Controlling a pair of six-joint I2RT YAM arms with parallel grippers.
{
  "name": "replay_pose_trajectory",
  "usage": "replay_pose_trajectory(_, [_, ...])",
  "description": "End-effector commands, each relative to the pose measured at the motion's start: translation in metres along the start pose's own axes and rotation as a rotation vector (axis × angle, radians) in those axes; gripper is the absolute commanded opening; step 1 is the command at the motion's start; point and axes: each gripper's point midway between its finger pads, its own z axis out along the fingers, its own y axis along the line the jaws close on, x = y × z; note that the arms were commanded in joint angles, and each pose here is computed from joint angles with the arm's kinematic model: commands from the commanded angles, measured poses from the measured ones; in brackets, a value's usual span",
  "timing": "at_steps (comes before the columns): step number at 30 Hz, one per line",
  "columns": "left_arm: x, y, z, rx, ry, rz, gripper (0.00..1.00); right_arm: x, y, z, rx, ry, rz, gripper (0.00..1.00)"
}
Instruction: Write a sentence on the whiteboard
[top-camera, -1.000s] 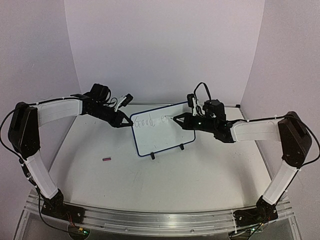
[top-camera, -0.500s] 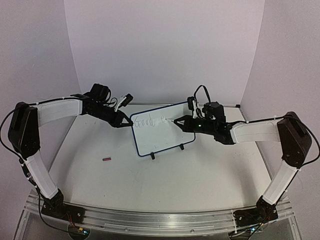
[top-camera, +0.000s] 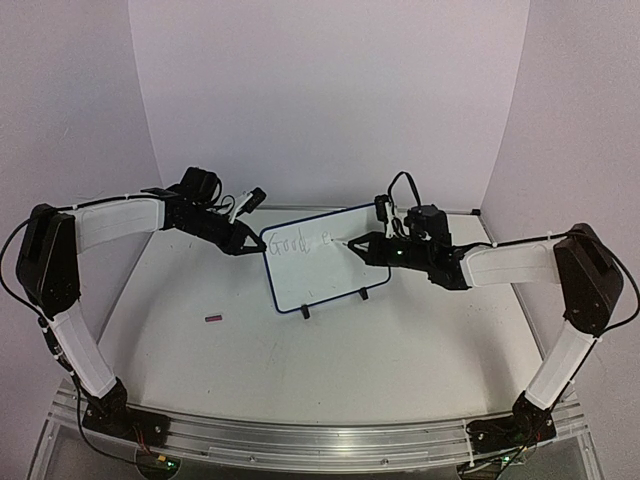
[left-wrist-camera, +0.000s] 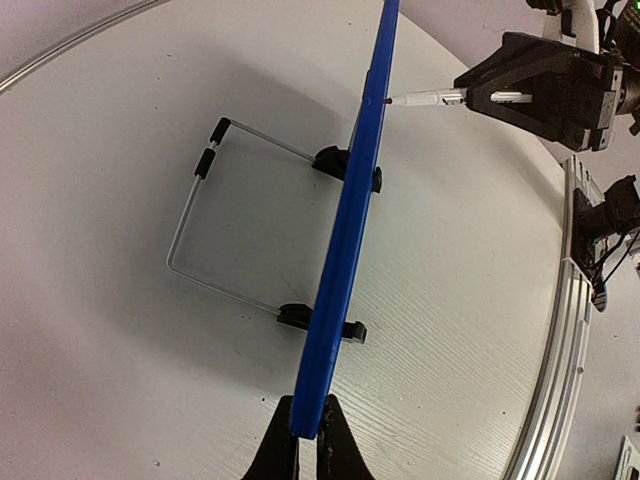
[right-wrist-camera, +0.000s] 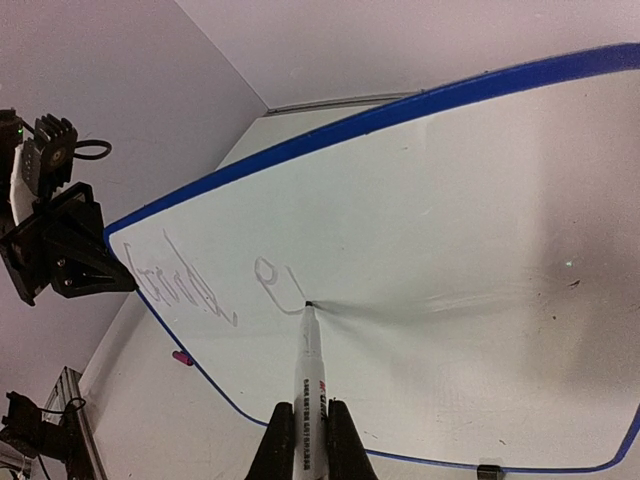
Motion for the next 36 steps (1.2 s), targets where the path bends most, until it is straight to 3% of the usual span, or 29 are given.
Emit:
replay_pose_trajectory(1, [0.029,0.011,0.014,-0.048,0.112,0.0,0.0,-0.025,0.009,-0.001,-0.019,-0.061,-0.02,0.0])
replay_pose_trajectory(14, [0.03,0.011,0.015,-0.047,0.115,-0.002,0.0,-0.044,0.015,-0.003,-0.018,-0.112,-0.043,0.0])
replay_pose_trajectory(36, [0.029,0.011,0.014,-0.046,0.114,-0.002,0.0,-0.04,-0.001,-0.012,0.064,-0.134,-0.032,0.0])
